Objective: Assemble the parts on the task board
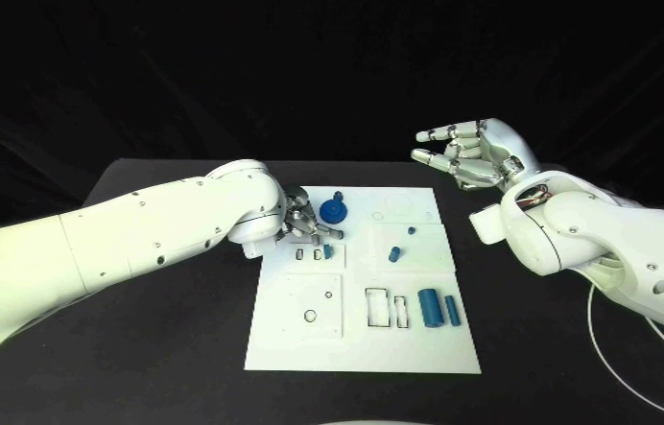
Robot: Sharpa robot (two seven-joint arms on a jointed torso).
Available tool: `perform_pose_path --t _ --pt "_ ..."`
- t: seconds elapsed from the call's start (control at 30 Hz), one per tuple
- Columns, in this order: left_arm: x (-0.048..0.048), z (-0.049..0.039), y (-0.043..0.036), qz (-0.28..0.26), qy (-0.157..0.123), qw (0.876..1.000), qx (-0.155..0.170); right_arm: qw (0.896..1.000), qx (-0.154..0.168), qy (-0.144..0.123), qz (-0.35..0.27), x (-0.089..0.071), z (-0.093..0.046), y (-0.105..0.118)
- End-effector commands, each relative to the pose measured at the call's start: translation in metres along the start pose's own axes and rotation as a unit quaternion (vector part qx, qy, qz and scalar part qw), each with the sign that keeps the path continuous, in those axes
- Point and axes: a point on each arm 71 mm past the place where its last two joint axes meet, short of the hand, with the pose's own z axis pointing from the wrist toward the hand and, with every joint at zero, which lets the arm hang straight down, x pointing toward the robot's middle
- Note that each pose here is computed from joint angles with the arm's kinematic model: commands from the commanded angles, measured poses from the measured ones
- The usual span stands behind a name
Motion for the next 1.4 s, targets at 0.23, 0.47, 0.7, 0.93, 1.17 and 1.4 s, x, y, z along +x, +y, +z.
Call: perform_pose_path --t 0.23,0.47,0.7,0.93,1.17,1.4 --pt "0.0061 0.0027 -0.0011 0.019 0.026 0.999 -0.005 1.000 -0.013 0.005 -0.012 0.0010 0.0002 0.0009" --pt "0.0092 0.0027 -0.0025 0.021 0.038 0.999 -0.003 1.000 -0.011 0.008 -0.009 0.0026 0.0009 0.0007" --pt "0.0106 0.0027 -0.0028 0.017 0.047 0.999 -0.002 1.000 -0.009 0.010 -0.008 0.0032 0.0015 -0.0005" --pt "0.0110 0.0029 -0.0033 0.015 0.050 0.999 -0.002 1.000 -0.006 0.012 -0.008 0.0039 0.0015 -0.0020" --pt "0.0125 0.0033 -0.0068 0.017 0.053 0.998 0.001 1.000 -0.003 0.014 -0.007 0.0049 0.0019 -0.0031" --pt "0.0126 0.0036 -0.0072 0.018 0.054 0.998 0.001 1.000 -0.002 0.016 -0.007 0.0055 0.0021 -0.0037"
